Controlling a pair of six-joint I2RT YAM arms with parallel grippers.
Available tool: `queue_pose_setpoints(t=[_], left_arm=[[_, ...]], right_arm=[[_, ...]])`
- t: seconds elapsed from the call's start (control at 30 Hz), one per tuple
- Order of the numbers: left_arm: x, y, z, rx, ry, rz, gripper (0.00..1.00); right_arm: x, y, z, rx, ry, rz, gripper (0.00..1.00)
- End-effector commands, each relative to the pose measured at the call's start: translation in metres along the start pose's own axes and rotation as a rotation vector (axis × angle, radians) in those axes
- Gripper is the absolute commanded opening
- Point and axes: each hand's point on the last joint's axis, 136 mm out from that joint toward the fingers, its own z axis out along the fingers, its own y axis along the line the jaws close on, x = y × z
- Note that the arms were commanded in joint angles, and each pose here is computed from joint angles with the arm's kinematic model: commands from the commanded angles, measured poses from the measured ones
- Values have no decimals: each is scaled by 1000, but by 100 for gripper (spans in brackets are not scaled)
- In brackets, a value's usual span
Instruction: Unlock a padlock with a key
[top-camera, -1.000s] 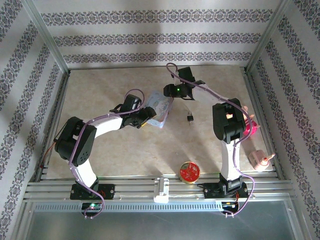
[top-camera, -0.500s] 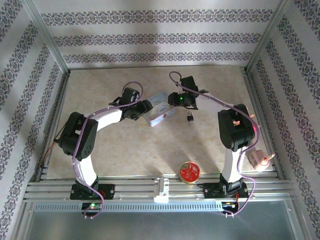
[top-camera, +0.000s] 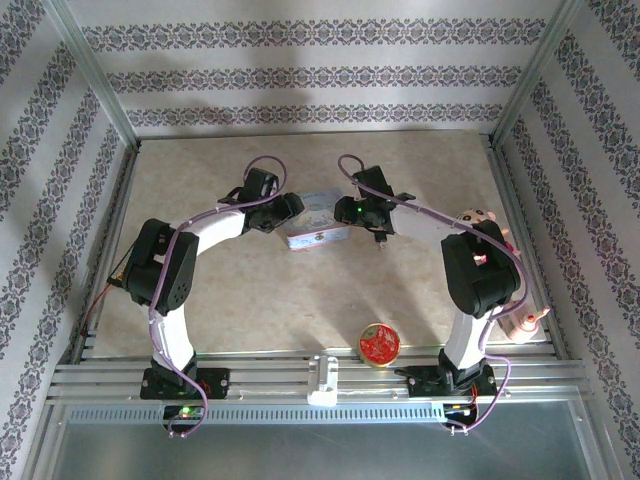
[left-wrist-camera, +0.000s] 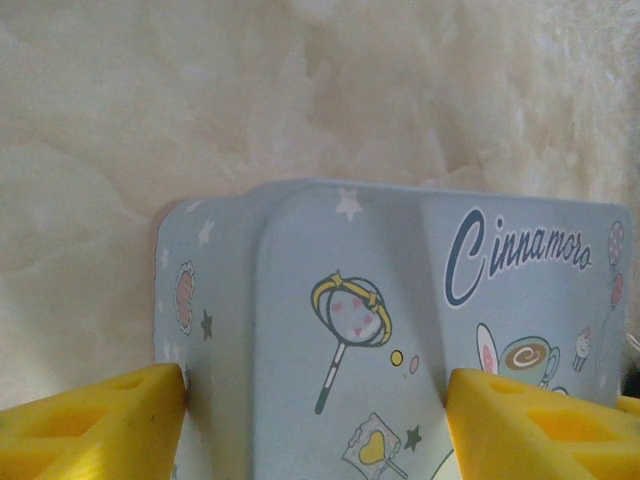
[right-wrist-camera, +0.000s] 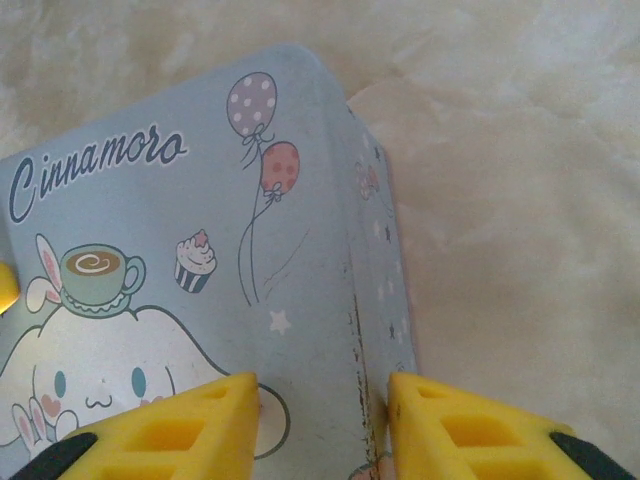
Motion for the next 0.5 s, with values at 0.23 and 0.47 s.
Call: queue_pose_setpoints(t=[0.23,0.47], left_arm=[[-9,-4,-2,1,3,32,78],[-37,10,-57,-49,-127,49,99]], right_arm=[[-10,-1,-27,25,-66,27,47],[-27,-29,-85,93,-202,37,56]])
